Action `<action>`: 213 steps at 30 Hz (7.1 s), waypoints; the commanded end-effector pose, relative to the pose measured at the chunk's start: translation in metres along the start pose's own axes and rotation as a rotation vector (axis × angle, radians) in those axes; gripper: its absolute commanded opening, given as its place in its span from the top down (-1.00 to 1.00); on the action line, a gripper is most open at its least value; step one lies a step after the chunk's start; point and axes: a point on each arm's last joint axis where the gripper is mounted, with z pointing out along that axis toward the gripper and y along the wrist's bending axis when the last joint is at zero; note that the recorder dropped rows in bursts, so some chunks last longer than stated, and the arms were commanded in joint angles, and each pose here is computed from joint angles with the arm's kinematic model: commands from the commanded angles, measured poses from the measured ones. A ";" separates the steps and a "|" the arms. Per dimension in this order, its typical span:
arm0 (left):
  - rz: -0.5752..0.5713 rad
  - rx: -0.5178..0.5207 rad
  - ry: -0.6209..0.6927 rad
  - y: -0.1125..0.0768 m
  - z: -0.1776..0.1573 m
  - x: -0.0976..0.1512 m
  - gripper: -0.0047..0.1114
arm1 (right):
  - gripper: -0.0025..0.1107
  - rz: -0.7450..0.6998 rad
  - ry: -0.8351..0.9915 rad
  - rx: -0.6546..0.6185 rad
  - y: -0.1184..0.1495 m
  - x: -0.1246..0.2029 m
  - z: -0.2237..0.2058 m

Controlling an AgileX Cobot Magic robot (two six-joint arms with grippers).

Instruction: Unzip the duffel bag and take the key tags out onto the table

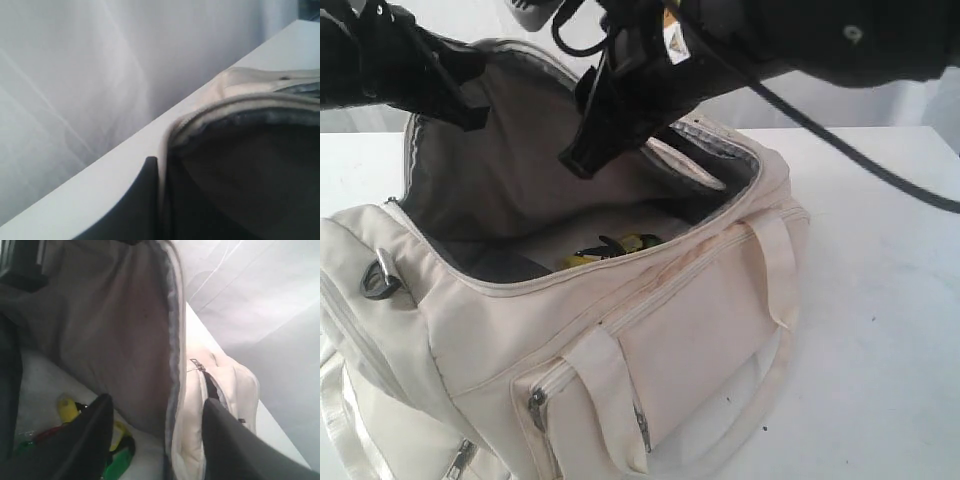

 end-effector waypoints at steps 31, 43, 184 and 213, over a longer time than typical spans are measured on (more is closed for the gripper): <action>-0.075 -0.586 0.419 0.126 0.014 0.078 -0.27 | 0.24 0.119 0.231 -0.103 0.000 0.023 -0.036; -0.024 -0.691 0.170 0.095 -0.059 -0.021 -0.24 | 0.27 0.126 0.166 -0.102 -0.001 0.017 -0.035; -0.649 -0.339 -0.653 -0.074 -0.269 0.087 0.92 | 0.96 0.050 0.420 -0.946 0.060 0.036 0.098; -0.616 -0.477 0.124 -0.090 -0.224 0.212 0.92 | 0.96 0.054 0.418 -0.949 0.060 0.036 0.098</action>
